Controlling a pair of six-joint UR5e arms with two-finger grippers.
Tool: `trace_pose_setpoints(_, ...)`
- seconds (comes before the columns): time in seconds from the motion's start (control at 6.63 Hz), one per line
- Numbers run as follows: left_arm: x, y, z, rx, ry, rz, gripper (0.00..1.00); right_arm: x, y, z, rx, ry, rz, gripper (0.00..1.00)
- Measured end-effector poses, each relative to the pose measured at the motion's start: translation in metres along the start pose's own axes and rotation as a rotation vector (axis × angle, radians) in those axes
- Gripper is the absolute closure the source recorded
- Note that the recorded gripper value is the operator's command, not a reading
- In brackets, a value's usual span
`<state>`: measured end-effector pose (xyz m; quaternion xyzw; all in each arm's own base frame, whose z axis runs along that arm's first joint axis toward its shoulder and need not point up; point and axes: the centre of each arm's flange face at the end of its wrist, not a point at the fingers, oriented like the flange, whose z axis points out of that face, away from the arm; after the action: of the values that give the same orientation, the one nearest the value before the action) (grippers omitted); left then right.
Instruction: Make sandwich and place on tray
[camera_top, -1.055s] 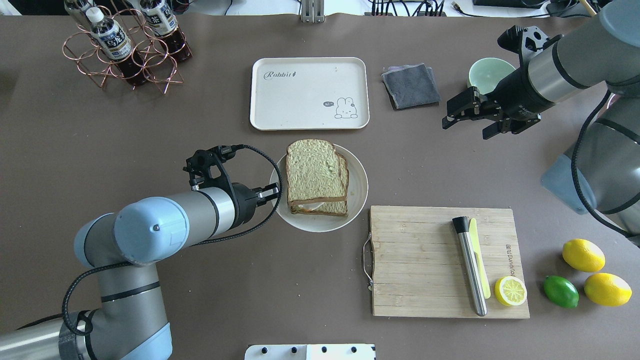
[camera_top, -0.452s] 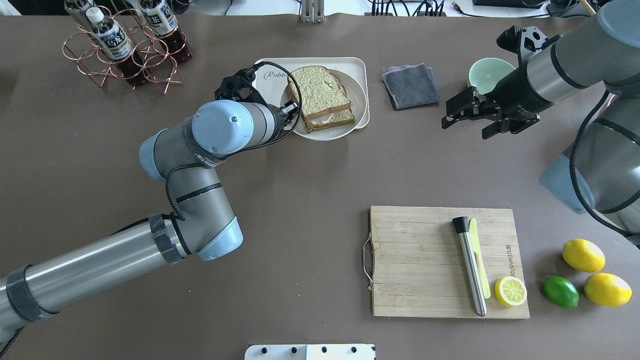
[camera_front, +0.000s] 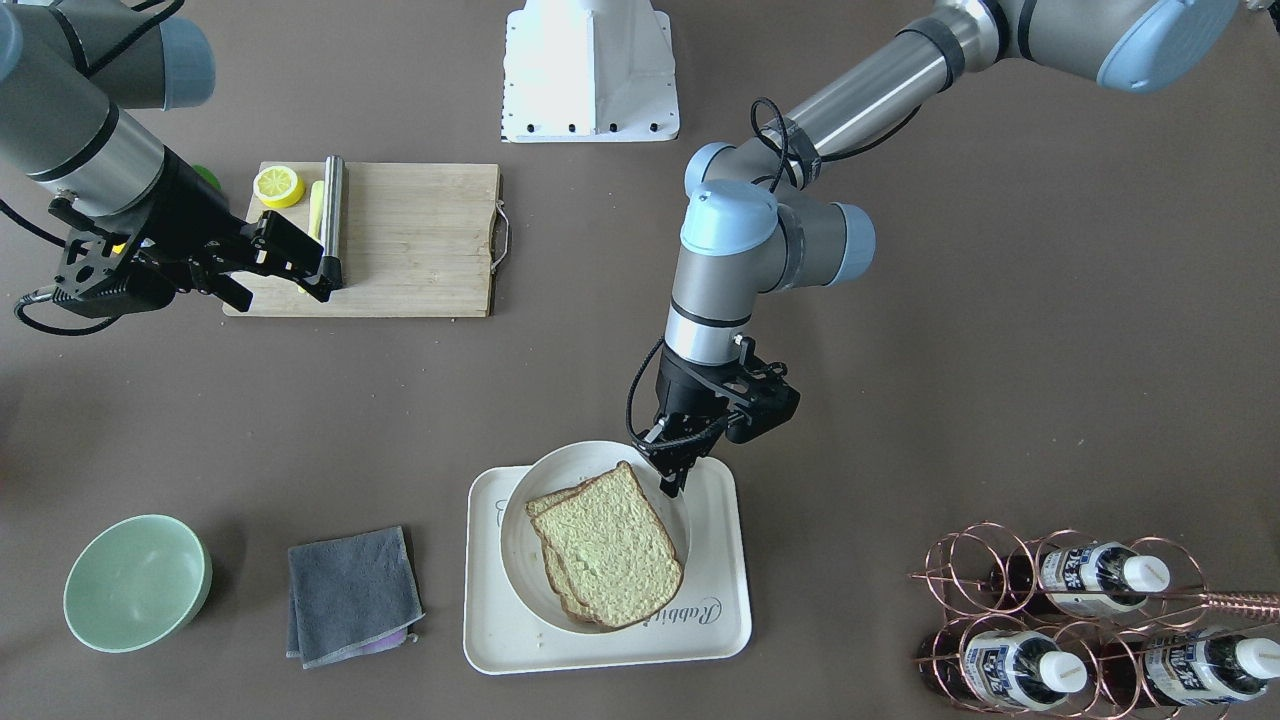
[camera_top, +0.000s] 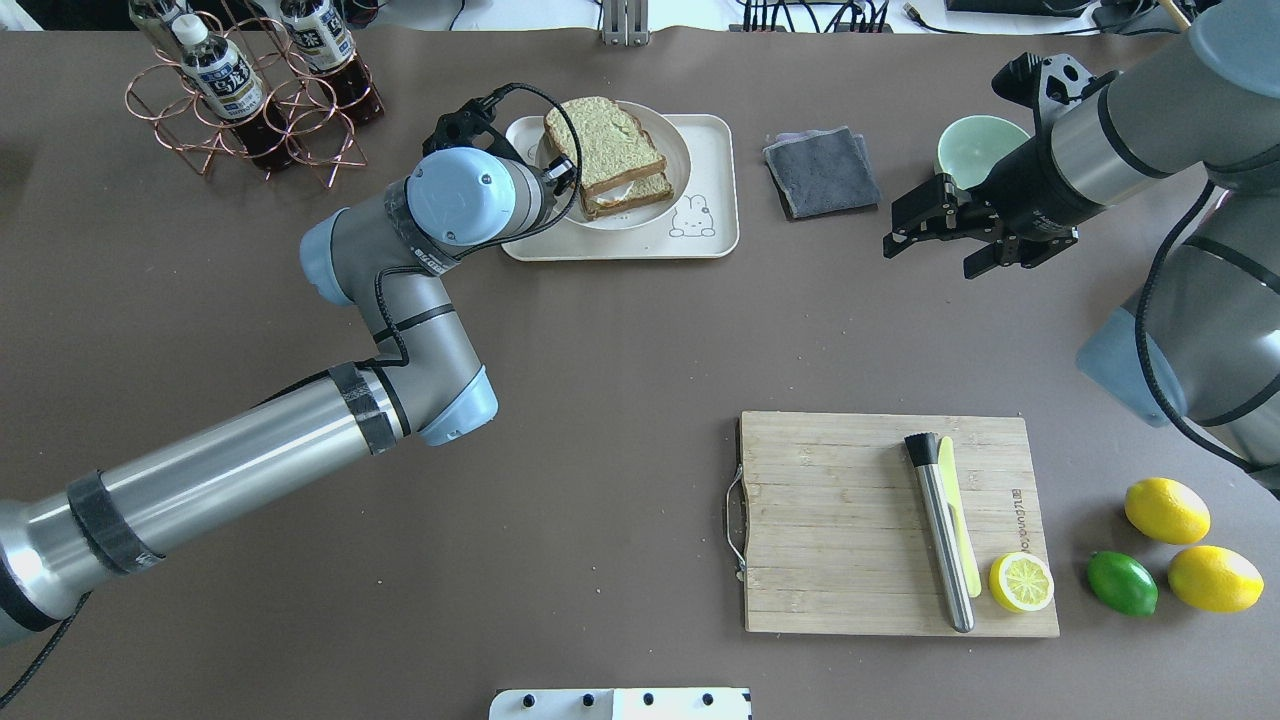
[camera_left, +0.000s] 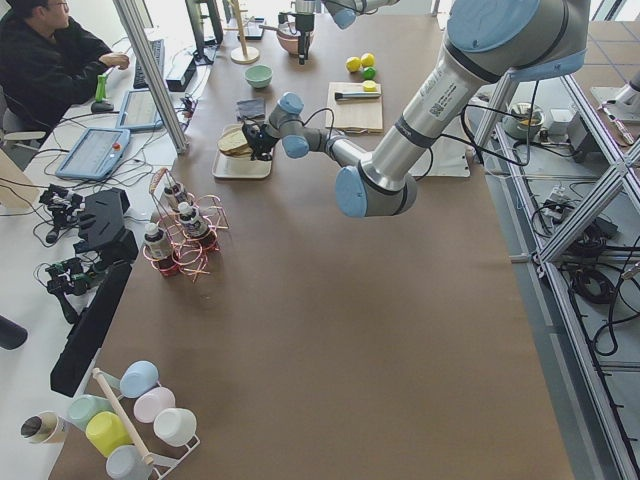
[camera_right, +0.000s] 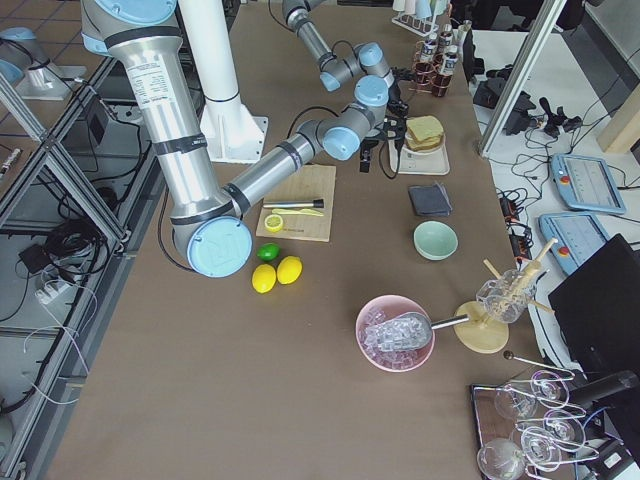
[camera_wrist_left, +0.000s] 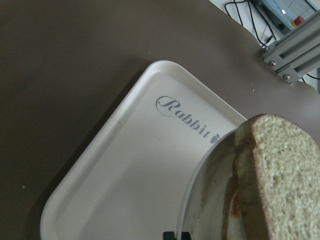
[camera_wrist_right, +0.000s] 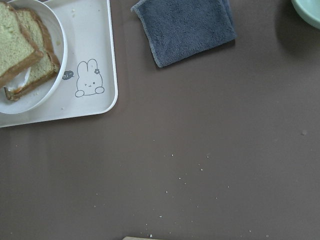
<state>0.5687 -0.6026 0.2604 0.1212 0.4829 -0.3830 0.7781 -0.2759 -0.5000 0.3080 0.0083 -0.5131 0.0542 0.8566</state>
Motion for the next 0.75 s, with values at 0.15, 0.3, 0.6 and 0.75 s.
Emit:
trace_pose_setpoints(0.15,-0.0023,0.0008,0.0048,-0.001,-0.001,0.000,0.85,0.0005,-0.0003,0.0008,-0.001,0.001,0.001,0.00)
trace_pose_setpoints(0.3,-0.0026,0.0058,0.0061,-0.006,0.000,0.003,0.44,0.0009,-0.0006,0.0012,-0.001,0.002,0.002,0.00)
trace_pose_setpoints(0.6,-0.0031,0.0102,0.0065,-0.007,0.002,0.009,0.39,0.0011,-0.0007,0.0019,-0.001,0.004,0.002,0.00)
trace_pose_setpoints(0.75,-0.0042,0.0089,0.0065,-0.005,0.002,0.013,0.39,0.0007,-0.0005,0.0022,-0.002,0.004,0.002,0.00)
